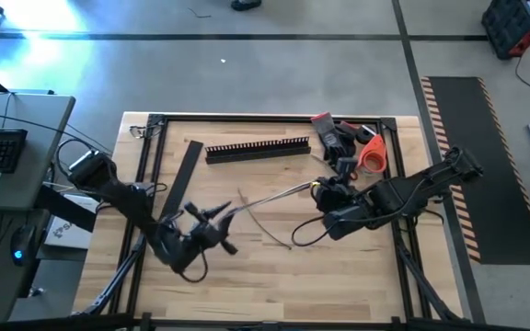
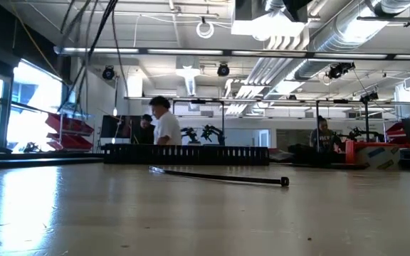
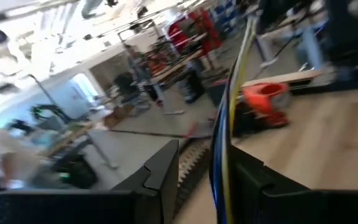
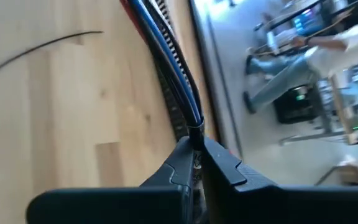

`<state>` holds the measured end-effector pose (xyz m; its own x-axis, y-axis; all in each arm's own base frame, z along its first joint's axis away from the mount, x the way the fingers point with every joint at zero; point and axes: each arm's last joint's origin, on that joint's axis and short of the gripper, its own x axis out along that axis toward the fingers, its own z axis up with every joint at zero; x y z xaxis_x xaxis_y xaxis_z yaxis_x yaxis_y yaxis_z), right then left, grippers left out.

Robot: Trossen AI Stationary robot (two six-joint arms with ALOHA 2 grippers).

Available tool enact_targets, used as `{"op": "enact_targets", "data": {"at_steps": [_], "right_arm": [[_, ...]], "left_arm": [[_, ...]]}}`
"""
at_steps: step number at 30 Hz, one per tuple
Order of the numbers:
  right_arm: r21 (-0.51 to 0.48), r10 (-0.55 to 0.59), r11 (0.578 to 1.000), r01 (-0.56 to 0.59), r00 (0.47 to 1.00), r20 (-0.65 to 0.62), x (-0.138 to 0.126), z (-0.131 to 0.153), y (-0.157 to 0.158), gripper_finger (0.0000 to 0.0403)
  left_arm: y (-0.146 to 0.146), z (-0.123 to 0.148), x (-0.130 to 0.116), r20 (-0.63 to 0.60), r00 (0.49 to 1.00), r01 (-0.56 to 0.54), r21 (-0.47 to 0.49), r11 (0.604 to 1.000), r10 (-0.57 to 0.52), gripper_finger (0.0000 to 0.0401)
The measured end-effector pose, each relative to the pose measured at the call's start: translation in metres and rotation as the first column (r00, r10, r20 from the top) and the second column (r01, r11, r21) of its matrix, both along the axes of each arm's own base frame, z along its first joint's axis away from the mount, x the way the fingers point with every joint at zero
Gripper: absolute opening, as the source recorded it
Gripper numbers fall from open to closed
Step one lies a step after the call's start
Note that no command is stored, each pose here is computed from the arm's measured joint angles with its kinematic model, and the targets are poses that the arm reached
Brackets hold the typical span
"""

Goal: Ziptie cables
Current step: Wrap the cables together using a black zip tie

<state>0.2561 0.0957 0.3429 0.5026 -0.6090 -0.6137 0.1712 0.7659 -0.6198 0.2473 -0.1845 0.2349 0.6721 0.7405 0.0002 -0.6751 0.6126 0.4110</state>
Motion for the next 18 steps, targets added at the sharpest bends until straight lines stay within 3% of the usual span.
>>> {"op": "enact_targets", "data": {"at_steps": [7,18], "right_arm": [[0.094,0.008,0.996,-0.004,0.999,-0.041,0.006,-0.009,0.005,0.0000],[0.028,-0.017,0.999,0.024,0.973,-0.231,0.033,-0.052,0.011,0.0000]], "left_arm": [[-0.016,-0.059,-0.013,0.061,0.996,0.065,-0.056,0.996,-0.062,0.0087],[-0.020,-0.068,-0.014,0.075,0.994,0.078,-0.068,0.995,-0.073,0.0087]]}}
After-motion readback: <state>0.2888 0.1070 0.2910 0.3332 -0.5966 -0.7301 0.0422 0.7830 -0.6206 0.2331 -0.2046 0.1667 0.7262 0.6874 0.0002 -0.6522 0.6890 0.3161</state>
